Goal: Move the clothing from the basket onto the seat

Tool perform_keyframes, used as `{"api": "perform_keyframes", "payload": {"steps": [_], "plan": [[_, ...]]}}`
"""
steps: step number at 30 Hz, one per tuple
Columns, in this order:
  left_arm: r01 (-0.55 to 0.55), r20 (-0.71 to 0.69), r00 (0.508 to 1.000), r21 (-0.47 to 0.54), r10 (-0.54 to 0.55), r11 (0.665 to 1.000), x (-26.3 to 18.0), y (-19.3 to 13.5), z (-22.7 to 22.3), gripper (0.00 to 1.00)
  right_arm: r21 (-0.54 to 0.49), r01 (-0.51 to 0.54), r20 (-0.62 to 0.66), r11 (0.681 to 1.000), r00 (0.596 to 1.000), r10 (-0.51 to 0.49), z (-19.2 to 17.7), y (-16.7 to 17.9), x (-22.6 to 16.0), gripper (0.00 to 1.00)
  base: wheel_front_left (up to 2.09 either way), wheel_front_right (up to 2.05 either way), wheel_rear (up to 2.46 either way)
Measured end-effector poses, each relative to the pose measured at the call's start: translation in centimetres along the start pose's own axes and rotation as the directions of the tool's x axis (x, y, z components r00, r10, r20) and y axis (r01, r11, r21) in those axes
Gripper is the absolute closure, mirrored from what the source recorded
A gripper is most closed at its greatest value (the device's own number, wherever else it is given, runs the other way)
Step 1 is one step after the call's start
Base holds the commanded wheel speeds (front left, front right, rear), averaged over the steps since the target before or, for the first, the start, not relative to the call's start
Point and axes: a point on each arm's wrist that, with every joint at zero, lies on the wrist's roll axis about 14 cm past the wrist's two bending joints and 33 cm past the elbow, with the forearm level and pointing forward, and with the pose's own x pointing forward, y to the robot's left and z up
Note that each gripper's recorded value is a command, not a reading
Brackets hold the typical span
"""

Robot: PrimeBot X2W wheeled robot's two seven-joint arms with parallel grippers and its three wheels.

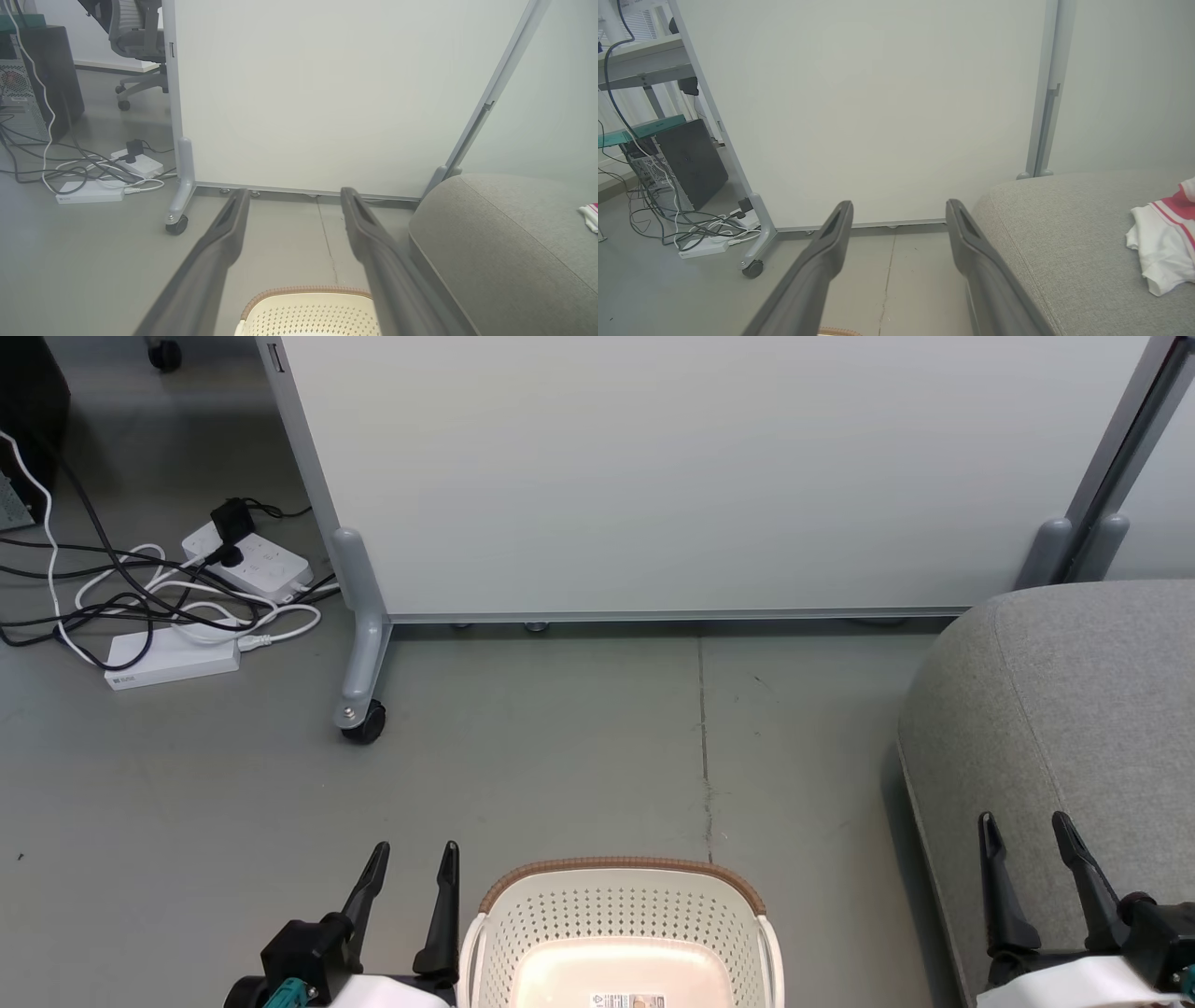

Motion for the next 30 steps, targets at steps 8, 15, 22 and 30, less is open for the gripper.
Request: {"api": "perform_keyframes", "payload": {"steps": [8,15,22,30], "plan": [[0.002,0.000,1.000,-0.010,-0.002,1.000,0.0,0.0,0.0,0.00,-0.001,0.000,-0.001,1.000,1.000,0.000,0.0,0.0,0.0,0.00,0.00,0.00,0.00],[0.005,-0.004,1.000,-0.023,-0.005,1.000,0.0,0.1,-0.1,0.00,-0.001,-0.003,-0.002,1.000,1.000,0.003,-0.1,0.1,0.0,0.00,0.00,0.00,0.00],[0.008,-0.008,1.000,-0.032,-0.008,0.999,-0.1,0.1,-0.3,0.00,-0.005,-0.016,-0.007,1.000,1.000,0.015,-0.2,0.5,0.1,0.00,0.00,0.00,0.00],[-0.013,-0.082,0.997,-0.034,0.010,0.999,-1.2,0.6,-2.6,1.00,0.013,0.000,-0.074,1.000,0.997,0.001,-2.3,0.5,-0.9,1.00,0.00,0.00,0.00]]}}
